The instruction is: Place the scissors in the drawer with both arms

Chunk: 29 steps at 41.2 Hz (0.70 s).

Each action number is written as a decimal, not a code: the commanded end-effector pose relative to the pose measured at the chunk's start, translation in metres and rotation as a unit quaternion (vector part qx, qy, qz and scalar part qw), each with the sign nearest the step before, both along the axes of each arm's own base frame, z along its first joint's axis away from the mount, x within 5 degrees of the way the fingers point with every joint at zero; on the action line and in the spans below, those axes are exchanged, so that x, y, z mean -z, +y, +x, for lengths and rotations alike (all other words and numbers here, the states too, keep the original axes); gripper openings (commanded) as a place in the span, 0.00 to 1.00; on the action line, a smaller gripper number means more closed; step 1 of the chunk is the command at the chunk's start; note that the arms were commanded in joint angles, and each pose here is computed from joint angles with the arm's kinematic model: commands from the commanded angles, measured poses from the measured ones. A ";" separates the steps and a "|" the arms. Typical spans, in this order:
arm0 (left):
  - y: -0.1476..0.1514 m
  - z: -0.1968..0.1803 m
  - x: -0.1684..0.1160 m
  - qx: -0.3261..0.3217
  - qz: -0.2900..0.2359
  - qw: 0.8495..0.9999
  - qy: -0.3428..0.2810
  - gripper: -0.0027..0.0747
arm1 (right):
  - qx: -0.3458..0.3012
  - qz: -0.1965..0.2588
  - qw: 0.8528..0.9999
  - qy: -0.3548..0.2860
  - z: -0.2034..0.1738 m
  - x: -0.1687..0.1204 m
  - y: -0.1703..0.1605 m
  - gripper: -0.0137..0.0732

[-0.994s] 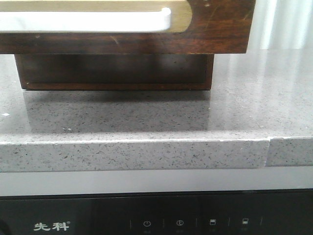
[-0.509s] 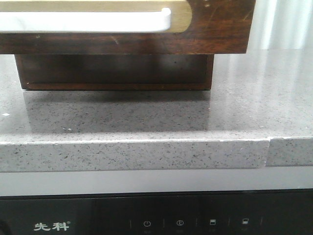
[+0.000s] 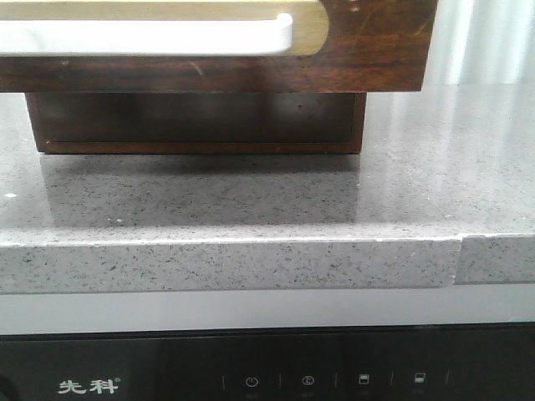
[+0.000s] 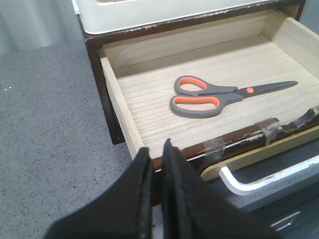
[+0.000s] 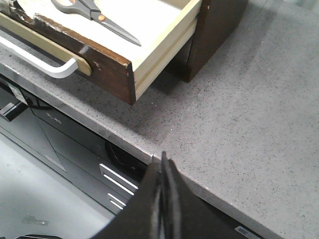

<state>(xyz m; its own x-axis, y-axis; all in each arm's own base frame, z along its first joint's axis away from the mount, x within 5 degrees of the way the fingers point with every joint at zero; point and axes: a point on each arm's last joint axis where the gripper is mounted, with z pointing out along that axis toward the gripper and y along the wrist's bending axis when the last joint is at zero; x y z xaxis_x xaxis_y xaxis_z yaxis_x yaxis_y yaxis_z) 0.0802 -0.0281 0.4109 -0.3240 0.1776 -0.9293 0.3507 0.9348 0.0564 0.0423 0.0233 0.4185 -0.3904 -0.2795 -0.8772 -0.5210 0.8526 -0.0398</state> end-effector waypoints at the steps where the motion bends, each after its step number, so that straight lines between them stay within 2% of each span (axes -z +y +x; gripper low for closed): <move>1: -0.002 0.002 -0.015 0.006 -0.024 0.999 -0.044 0.01 | 0.006 0.016 0.999 -0.039 0.003 -0.011 0.000 0.08; 29: 0.000 0.000 -0.011 0.001 -0.024 0.999 -0.046 0.01 | 0.007 0.009 1.000 -0.027 0.002 -0.008 -0.001 0.08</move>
<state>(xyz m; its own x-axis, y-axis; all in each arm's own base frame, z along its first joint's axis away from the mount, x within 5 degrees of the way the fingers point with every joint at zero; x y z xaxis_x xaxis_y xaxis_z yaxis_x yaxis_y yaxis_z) 0.0800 -0.0281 0.4107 -0.3213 0.1756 -0.9305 0.3513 0.9347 0.0551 0.0415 0.0228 0.4167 -0.4084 -0.2877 -0.8663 -0.5204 0.8531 -0.0380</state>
